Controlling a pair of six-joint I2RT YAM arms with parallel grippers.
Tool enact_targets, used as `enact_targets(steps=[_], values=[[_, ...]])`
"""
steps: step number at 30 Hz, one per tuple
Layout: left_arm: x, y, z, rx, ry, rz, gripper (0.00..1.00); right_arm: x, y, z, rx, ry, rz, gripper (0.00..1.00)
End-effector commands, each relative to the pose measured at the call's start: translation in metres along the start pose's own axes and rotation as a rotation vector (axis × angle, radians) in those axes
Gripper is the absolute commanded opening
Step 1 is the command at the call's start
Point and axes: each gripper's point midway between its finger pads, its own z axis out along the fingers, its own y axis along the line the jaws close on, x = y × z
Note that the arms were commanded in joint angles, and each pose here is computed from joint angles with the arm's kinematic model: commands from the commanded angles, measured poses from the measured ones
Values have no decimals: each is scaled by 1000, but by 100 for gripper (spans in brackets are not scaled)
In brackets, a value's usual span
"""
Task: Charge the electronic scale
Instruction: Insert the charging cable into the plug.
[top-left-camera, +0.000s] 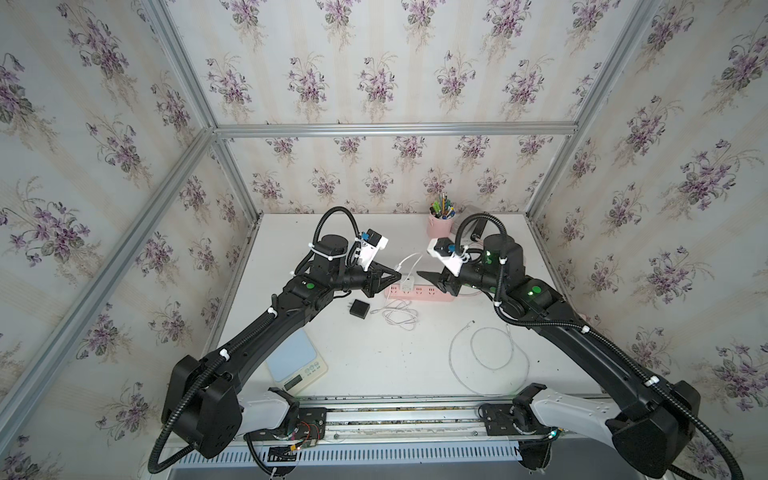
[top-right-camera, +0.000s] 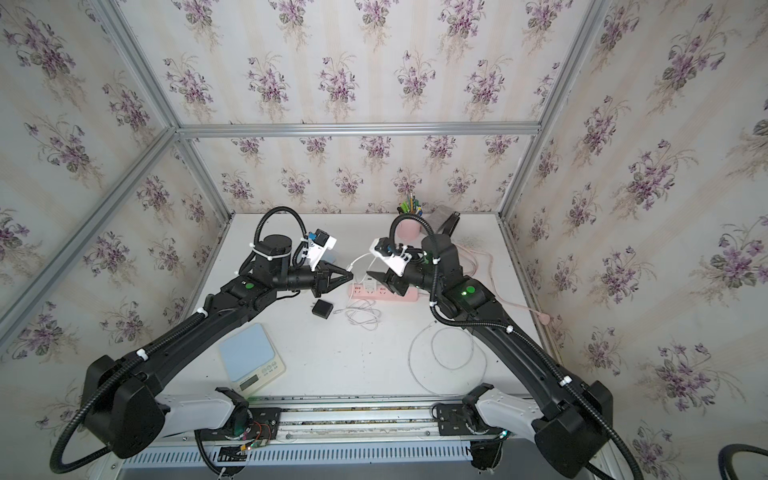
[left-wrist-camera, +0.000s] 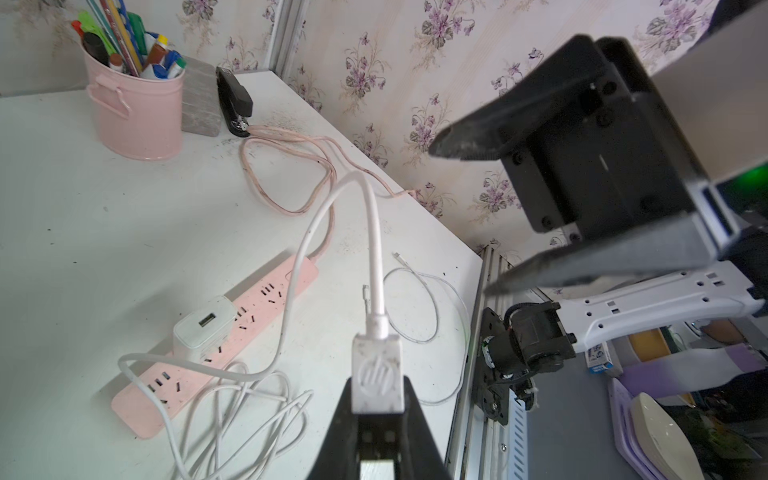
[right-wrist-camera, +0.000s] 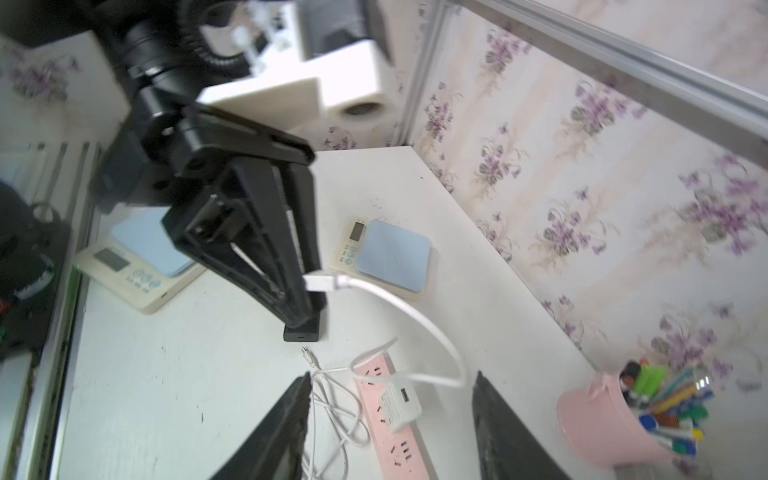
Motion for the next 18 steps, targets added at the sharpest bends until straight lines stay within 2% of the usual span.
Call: enact_targets(steps=[1, 4, 9, 13, 18], values=[[7, -10, 1, 66, 40, -29, 0, -11, -6, 7, 46, -19, -294, 60], [7, -11, 2, 78, 48, -33, 0, -12, -4, 15, 30, -12, -376, 60], [6, -16, 3, 111, 65, -41, 0, 6, -2, 29, -15, 80, -483, 59], [5, -20, 2, 134, 73, -41, 0, 16, -6, 35, -16, 123, -511, 56], [9, -25, 2, 167, 92, -46, 0, 16, -6, 44, -9, 118, -535, 47]])
